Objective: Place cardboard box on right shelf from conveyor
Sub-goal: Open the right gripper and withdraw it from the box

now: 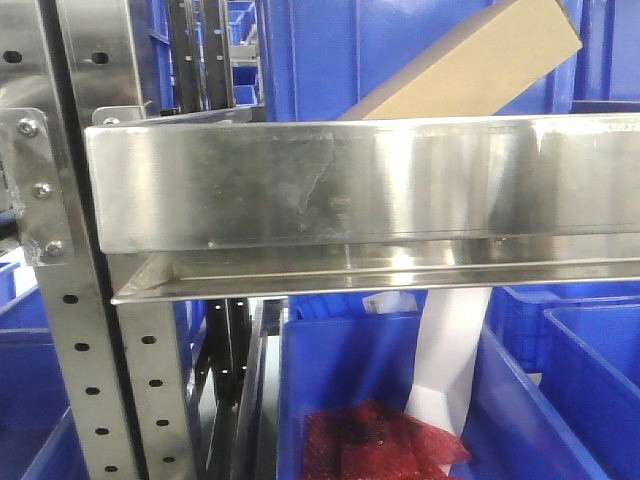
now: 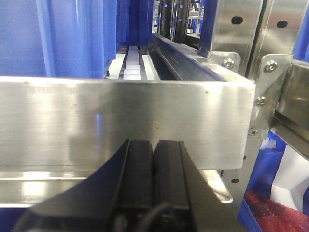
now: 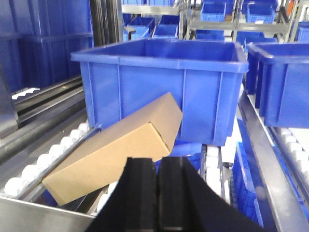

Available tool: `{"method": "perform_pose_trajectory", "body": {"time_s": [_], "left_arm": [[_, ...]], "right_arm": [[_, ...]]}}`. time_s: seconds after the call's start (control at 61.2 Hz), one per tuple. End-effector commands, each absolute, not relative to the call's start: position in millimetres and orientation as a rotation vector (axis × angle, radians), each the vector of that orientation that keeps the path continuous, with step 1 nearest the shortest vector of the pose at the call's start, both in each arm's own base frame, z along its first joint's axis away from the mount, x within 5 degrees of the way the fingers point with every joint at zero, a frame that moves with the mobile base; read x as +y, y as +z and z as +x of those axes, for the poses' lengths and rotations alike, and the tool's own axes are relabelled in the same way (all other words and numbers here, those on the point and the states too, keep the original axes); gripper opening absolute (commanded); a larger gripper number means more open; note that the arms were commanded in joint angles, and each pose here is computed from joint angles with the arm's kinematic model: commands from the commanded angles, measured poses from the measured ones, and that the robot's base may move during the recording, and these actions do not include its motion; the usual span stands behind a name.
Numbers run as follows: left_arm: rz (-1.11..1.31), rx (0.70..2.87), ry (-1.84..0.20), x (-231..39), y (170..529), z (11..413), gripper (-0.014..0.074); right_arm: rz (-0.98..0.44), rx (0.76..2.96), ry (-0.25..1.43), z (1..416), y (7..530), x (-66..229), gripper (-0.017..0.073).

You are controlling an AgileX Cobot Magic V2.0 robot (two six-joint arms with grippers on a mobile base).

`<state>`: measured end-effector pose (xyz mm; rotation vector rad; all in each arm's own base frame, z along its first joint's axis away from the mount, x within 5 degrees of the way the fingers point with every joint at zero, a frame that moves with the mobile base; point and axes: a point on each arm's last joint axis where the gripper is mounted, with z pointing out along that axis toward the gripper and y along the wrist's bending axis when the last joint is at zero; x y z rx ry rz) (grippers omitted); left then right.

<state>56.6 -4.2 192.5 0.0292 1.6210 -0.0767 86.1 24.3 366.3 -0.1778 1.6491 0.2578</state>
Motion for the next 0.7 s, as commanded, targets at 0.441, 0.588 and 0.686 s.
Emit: {"method": "perform_pose_trajectory", "body": {"time_s": [0.441,0.588,0.686], "left_arm": [[0.02,1.529,-0.08,-3.7,197.9,56.0,-0.0116],[0.02,1.529,-0.08,-3.7,197.9,56.0,-0.0116],[0.02,1.529,-0.08,-3.7,197.9,56.0,-0.0116]], "right_arm": [[-0.186,1.54,0.265,84.7,382.0,24.8,0.006],[-0.176,1.557,0.229,84.1,380.4,21.9,0.006],[-0.158,1.563,0.177,83.0,375.9,17.9,0.006]]}}
